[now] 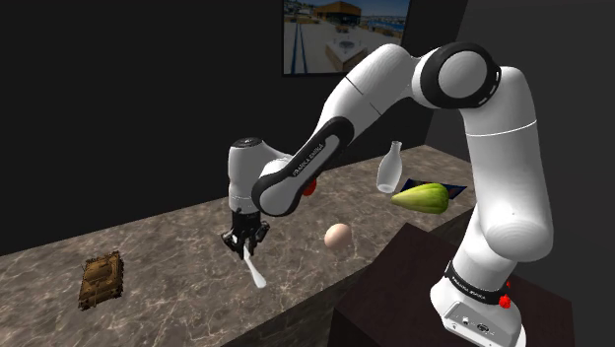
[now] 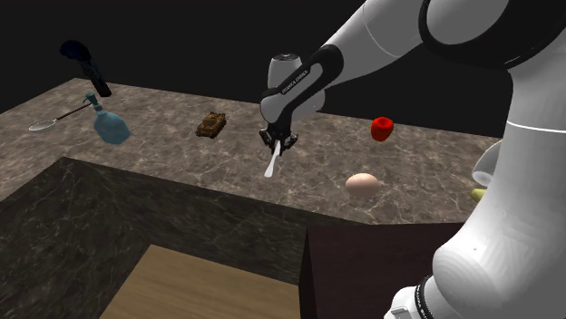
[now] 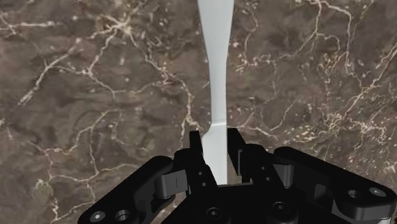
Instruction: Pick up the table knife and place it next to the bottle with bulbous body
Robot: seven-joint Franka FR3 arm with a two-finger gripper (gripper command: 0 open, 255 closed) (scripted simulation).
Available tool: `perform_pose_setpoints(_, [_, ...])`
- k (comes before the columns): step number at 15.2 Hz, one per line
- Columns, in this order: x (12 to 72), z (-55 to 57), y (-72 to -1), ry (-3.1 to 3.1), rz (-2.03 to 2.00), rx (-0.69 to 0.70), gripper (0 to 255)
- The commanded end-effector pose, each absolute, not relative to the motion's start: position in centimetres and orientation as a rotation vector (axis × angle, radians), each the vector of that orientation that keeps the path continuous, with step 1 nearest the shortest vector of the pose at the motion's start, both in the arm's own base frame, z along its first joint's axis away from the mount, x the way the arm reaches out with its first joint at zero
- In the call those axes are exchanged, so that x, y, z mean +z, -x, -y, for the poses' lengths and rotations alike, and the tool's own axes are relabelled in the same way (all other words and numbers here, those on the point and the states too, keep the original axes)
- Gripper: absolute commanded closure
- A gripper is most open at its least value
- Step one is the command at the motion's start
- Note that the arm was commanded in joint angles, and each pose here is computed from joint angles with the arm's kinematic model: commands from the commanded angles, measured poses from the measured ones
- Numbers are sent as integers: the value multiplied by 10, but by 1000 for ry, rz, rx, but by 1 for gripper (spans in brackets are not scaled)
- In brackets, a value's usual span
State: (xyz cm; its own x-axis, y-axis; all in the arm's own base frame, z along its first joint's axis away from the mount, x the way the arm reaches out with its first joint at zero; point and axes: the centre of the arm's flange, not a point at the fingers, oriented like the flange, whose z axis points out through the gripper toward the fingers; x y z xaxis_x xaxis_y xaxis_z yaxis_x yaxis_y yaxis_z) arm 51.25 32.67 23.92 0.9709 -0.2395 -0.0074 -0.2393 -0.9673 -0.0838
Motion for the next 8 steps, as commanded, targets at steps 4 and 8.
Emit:
perform_pose_setpoints(4, [266,-327,-511,3035,-369,-4,255])
perform_pose_setpoints(8, [287,-327,-511,3035,-369,-4,255])
